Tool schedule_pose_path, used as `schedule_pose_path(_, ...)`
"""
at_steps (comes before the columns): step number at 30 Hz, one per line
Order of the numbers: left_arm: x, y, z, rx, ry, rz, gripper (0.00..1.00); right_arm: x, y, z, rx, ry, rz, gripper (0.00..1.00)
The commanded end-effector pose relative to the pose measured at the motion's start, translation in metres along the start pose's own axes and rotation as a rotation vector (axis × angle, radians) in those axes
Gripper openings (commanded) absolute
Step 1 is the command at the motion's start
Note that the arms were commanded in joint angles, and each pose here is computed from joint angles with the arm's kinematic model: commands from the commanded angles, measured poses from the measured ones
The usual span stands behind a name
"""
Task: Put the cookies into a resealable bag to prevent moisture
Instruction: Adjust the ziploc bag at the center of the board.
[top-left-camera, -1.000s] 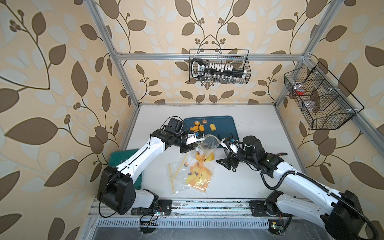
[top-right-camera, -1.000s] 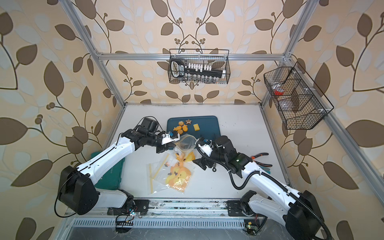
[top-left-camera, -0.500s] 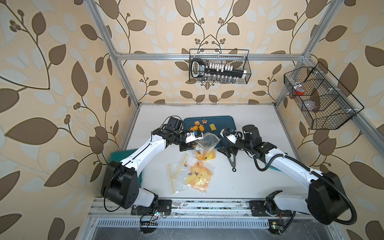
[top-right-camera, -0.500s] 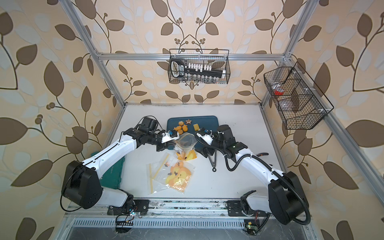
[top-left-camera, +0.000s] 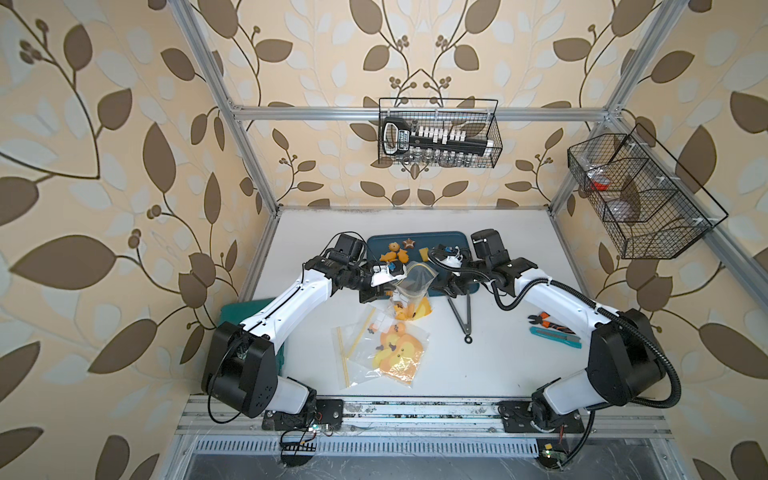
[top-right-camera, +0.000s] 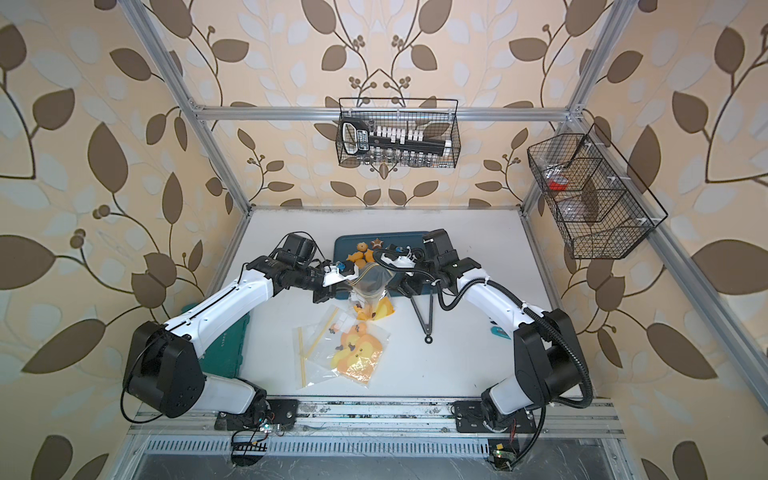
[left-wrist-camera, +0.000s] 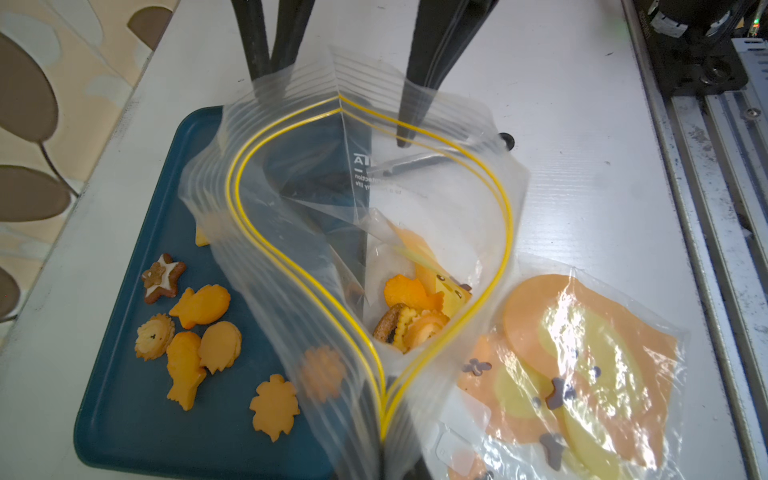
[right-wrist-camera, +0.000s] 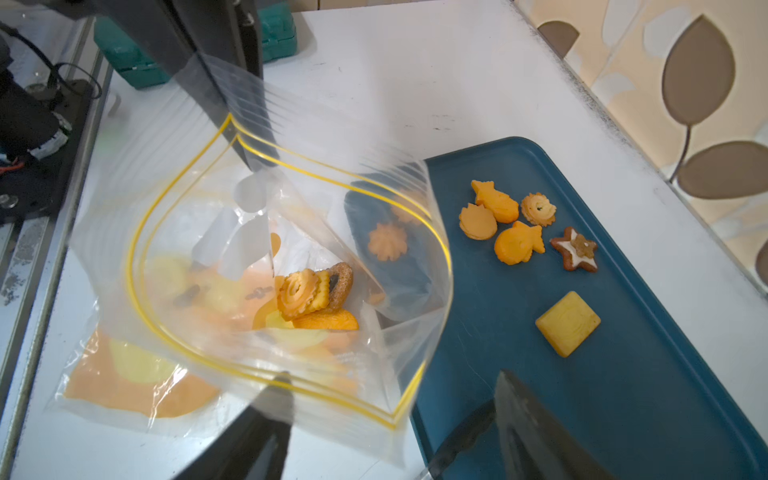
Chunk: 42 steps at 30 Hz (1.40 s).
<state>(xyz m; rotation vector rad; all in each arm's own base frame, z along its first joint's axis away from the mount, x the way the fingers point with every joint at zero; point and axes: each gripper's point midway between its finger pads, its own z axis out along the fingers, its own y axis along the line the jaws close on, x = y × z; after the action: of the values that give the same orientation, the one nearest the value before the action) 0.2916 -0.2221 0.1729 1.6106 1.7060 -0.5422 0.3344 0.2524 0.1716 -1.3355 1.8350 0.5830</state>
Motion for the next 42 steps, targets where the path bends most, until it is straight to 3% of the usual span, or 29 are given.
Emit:
schedule_pose_path(1,-0.008,0.010,-0.009,-0.035,-0.021,0.026,0.00,-0.001,0.014,0.000,-0.067,0.009,-0.015,0.62)
schedule_pose_path(8,-0.009,0.011,-0.010,-0.038,-0.026,0.026,0.00,-0.003,0.014,-0.001,-0.047,0.007,-0.019,0.41)
schedule_pose_path(18,-0.010,0.014,-0.014,-0.062,-0.033,0.022,0.00,-0.013,0.019,-0.009,-0.014,-0.004,-0.029,0.00)
schedule_pose_path(24,-0.014,0.020,-0.025,-0.124,-0.038,0.024,0.00,-0.013,0.031,-0.028,0.086,0.040,0.013,0.00)
schedule_pose_path(32,-0.012,0.024,-0.028,-0.139,-0.025,0.015,0.00,0.029,0.056,-0.055,0.226,0.268,0.156,0.00)
schedule_pose_path(38,-0.013,0.022,-0.028,-0.120,-0.033,0.008,0.00,0.066,0.075,-0.067,0.251,0.424,0.204,0.00)
schedule_pose_path(42,-0.021,0.011,-0.027,-0.056,-0.078,0.012,0.00,0.070,0.081,-0.068,0.241,0.426,0.207,0.00)
